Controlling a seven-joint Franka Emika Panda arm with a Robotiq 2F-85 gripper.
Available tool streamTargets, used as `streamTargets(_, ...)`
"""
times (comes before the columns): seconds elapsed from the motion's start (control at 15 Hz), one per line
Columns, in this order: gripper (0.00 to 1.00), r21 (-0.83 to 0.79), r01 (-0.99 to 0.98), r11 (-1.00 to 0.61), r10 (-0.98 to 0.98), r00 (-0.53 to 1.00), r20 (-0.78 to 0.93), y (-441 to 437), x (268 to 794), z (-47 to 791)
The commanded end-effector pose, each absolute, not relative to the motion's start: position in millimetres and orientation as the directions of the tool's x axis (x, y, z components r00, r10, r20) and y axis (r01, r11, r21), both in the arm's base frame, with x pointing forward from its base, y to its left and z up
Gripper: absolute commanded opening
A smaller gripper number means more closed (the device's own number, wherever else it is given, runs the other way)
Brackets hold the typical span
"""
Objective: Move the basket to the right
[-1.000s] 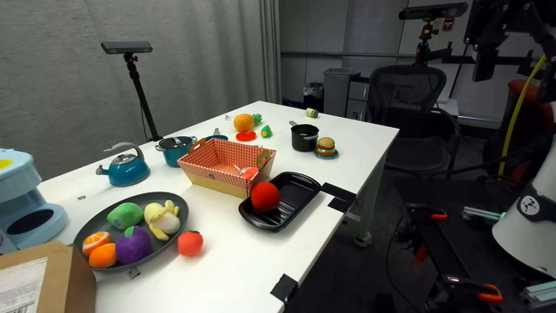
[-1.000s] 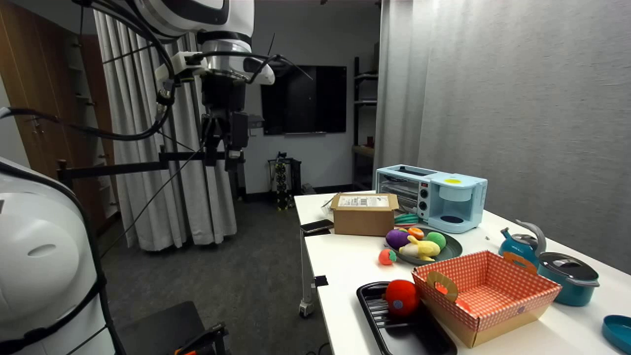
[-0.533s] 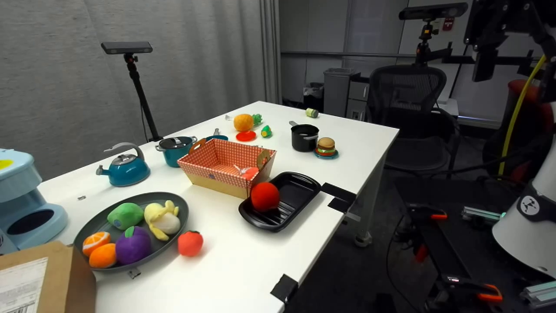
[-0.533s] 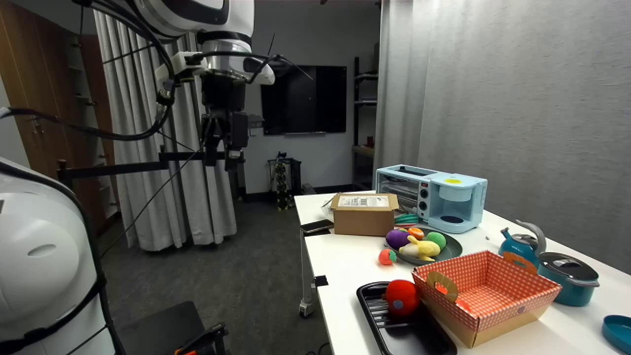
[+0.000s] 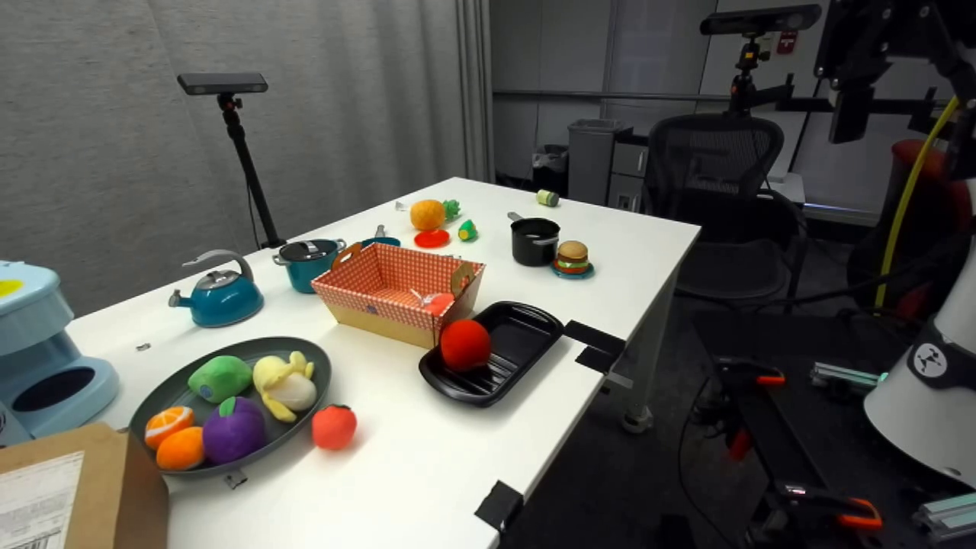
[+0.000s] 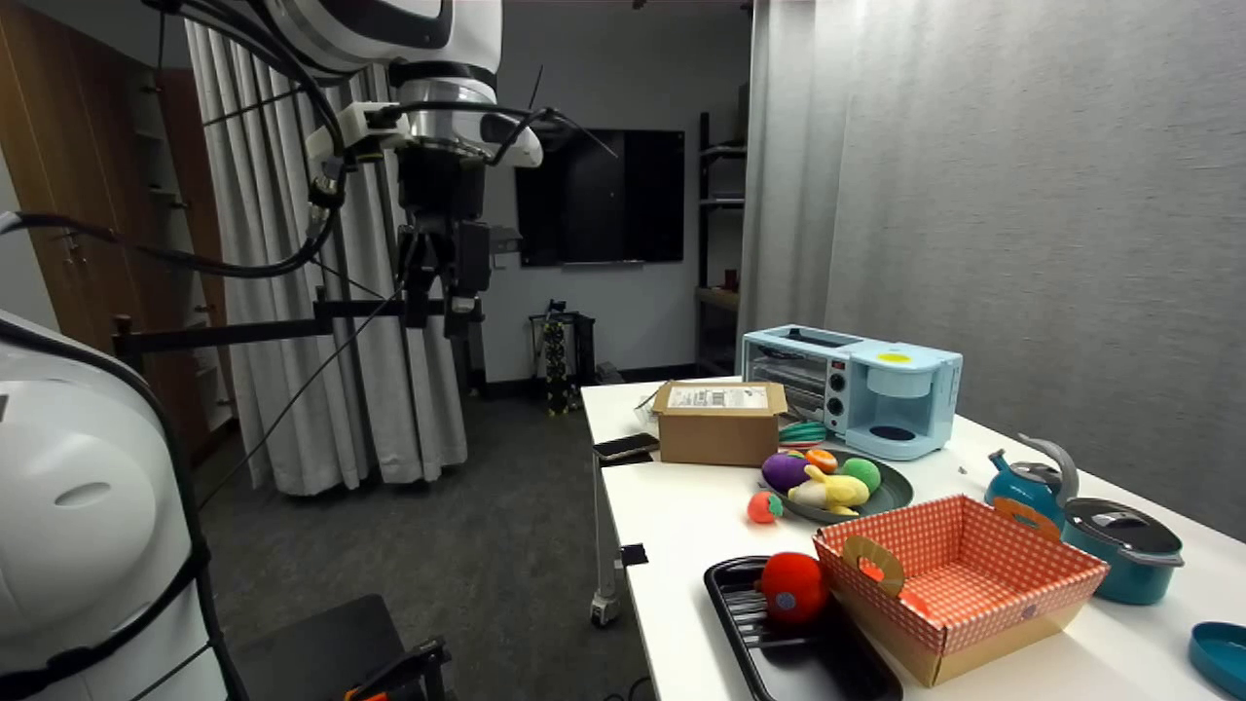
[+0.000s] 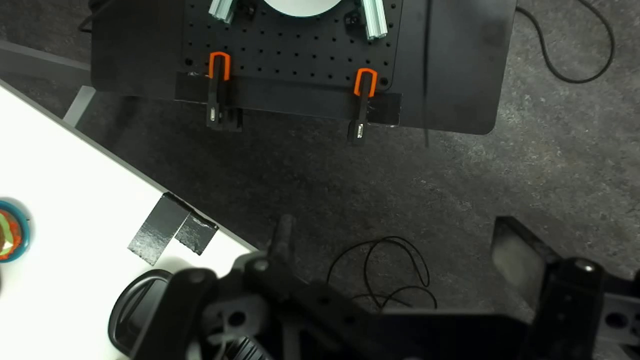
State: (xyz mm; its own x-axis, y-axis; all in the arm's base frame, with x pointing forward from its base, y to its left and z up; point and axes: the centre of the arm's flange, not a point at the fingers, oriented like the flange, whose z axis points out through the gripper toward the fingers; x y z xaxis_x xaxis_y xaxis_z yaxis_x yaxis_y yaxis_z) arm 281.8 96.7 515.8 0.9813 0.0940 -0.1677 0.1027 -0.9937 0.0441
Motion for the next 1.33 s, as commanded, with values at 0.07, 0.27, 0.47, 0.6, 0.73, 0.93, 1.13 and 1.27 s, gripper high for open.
streamTargets(0.07, 1.0, 0.044, 0.103, -0.994, 0.094, 0.981, -0.168, 96.7, 281.8, 515.8)
streamTargets(0.27, 1.0, 0.044, 0.103, -0.994, 0.094, 0.981, -0.168, 96.7, 281.8, 515.8)
streamTargets(0.47, 1.0, 0.044, 0.103, -0.994, 0.094, 0.981, -0.168, 96.7, 281.8, 515.8)
streamTargets(0.6, 1.0, 0.044, 0.103, -0.994, 0.094, 0.981, -0.168, 96.7, 281.8, 515.8)
streamTargets(0.73, 1.0, 0.044, 0.103, -0.994, 0.094, 0.981, -0.168, 96.7, 281.8, 515.8)
streamTargets(0.93, 1.0, 0.044, 0.103, -0.994, 0.094, 0.981, -0.168, 96.7, 281.8, 515.8)
streamTargets(1.13, 1.0, 0.071, 0.086, -0.994, 0.075, 0.987, -0.144, 98.7, 284.4, 518.0)
streamTargets(1.27, 1.0, 0.075, 0.087, -0.993, 0.076, 0.987, -0.144, 100.4, 286.8, 519.8)
